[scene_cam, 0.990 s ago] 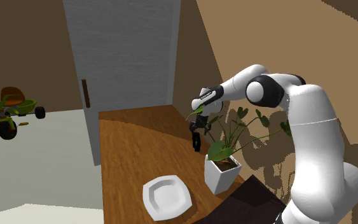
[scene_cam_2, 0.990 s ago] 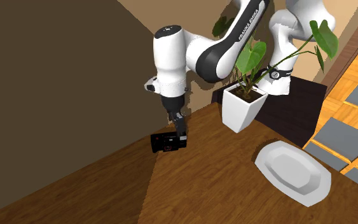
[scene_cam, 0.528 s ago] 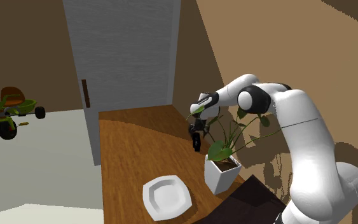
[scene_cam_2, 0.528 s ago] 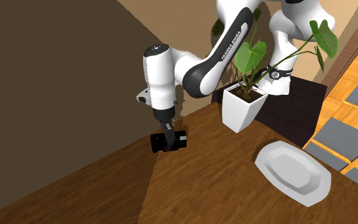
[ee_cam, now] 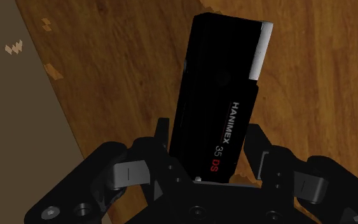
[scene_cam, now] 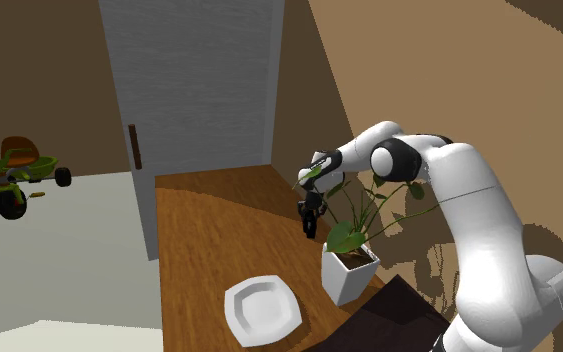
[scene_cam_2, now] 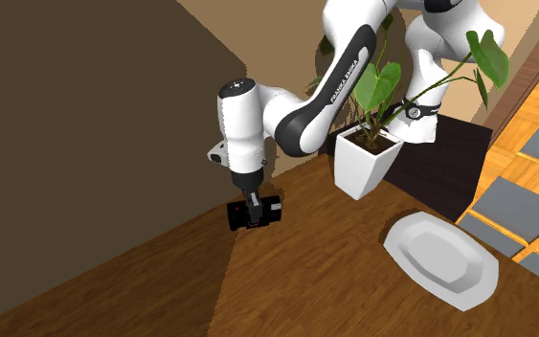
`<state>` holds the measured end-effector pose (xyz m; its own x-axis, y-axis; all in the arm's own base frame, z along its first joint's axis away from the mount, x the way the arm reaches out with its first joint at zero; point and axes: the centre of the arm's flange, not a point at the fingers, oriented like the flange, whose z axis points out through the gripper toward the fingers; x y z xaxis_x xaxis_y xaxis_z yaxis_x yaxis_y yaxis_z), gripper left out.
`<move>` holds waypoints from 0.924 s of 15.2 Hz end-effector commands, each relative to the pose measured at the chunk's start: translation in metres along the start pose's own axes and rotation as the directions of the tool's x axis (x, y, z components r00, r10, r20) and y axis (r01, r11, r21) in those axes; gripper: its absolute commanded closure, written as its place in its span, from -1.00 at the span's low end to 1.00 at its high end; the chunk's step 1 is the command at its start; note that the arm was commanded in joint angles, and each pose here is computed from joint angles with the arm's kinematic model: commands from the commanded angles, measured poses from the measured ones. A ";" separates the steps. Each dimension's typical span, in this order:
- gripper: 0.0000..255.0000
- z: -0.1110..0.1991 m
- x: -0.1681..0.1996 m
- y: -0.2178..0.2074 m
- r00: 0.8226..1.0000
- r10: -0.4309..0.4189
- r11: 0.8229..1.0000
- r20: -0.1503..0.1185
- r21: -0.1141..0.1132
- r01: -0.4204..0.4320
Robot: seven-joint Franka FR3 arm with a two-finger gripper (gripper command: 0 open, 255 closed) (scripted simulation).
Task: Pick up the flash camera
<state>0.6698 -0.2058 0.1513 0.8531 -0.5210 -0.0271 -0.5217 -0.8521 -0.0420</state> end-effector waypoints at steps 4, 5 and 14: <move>1.00 0.001 0.000 0.000 1.000 0.000 1.000 0.000 0.000 0.000; 1.00 0.001 0.000 0.001 1.000 0.000 1.000 0.000 0.000 0.000; 1.00 -0.036 -0.001 -0.001 1.000 0.000 1.000 0.000 0.000 0.000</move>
<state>0.6701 -0.2048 0.1818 0.8531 -0.5209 -0.0277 -0.5217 -0.8521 -0.0416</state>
